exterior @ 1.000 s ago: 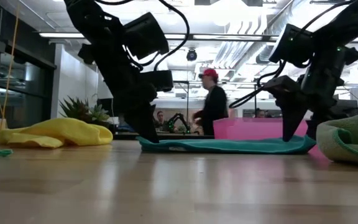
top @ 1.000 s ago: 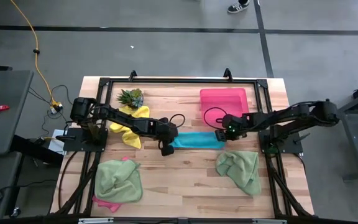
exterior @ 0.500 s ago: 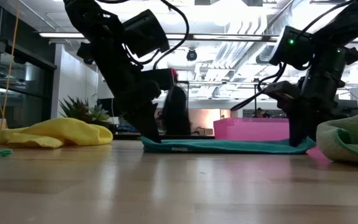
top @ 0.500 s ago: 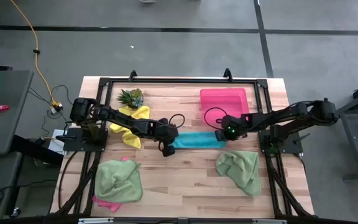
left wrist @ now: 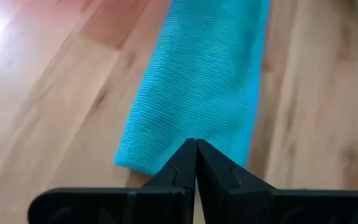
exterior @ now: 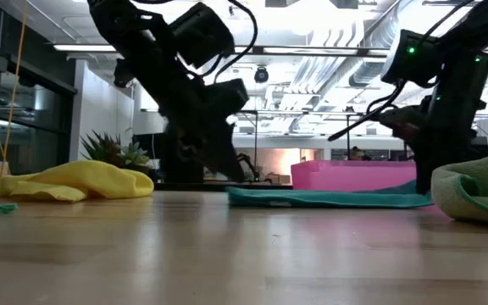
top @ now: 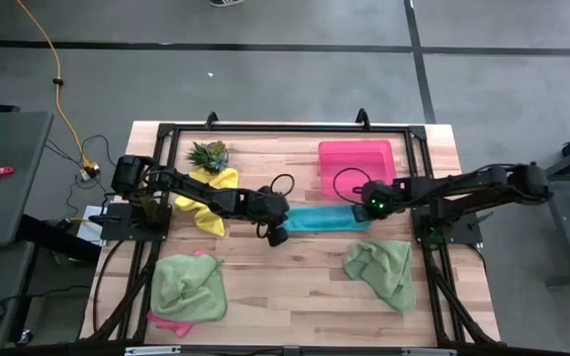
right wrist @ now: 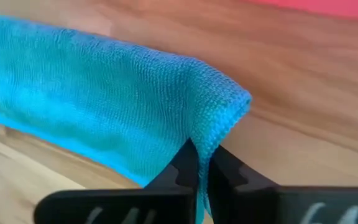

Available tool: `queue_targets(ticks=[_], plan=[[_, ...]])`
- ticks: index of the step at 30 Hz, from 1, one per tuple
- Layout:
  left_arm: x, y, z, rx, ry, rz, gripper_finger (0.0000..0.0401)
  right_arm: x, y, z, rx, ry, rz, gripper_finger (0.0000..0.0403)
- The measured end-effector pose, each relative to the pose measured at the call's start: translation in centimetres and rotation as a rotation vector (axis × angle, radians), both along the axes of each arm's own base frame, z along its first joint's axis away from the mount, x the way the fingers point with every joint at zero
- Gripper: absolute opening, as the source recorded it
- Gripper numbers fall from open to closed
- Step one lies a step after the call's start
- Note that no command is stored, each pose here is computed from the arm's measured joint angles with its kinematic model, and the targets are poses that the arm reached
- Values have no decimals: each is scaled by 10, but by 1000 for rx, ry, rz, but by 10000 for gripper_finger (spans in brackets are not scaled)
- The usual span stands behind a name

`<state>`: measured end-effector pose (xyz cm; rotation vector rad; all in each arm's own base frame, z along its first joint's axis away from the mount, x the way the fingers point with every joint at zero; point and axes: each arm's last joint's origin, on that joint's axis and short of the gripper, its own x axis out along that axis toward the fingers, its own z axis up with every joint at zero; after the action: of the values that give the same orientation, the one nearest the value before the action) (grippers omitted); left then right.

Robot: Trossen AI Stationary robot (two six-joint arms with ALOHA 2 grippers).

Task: Fold microfiber towels
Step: Fold the blue microfiber cloth

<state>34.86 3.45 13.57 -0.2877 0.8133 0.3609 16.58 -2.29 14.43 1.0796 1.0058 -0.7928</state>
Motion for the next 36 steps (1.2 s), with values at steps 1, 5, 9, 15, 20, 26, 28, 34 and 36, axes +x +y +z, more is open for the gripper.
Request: queue_targets(ticks=[1,5,9,15,20,26,28,34,36], plan=[[2,0,3,-2,-5,-19,0,-4,1,2,4,13,2,2],[11,-1,22,44,17,-140,0,-20,3,9,26,62,7,1],[12,-1,40,114,45,-222,0,-25,5,17,45,16,8,1],[2,5,43,207,113,-223,0,-14,4,45,33,-104,23,0],[-11,11,15,174,143,-164,0,-4,5,51,45,-156,38,0],[-19,12,-11,144,154,-138,0,13,9,48,66,-217,36,0],[-17,13,-19,144,156,-149,0,20,11,47,68,-245,40,0],[-13,14,-28,97,139,-172,0,36,16,40,87,-286,47,0],[-13,13,-30,95,146,-175,0,39,17,39,89,-296,47,0]])
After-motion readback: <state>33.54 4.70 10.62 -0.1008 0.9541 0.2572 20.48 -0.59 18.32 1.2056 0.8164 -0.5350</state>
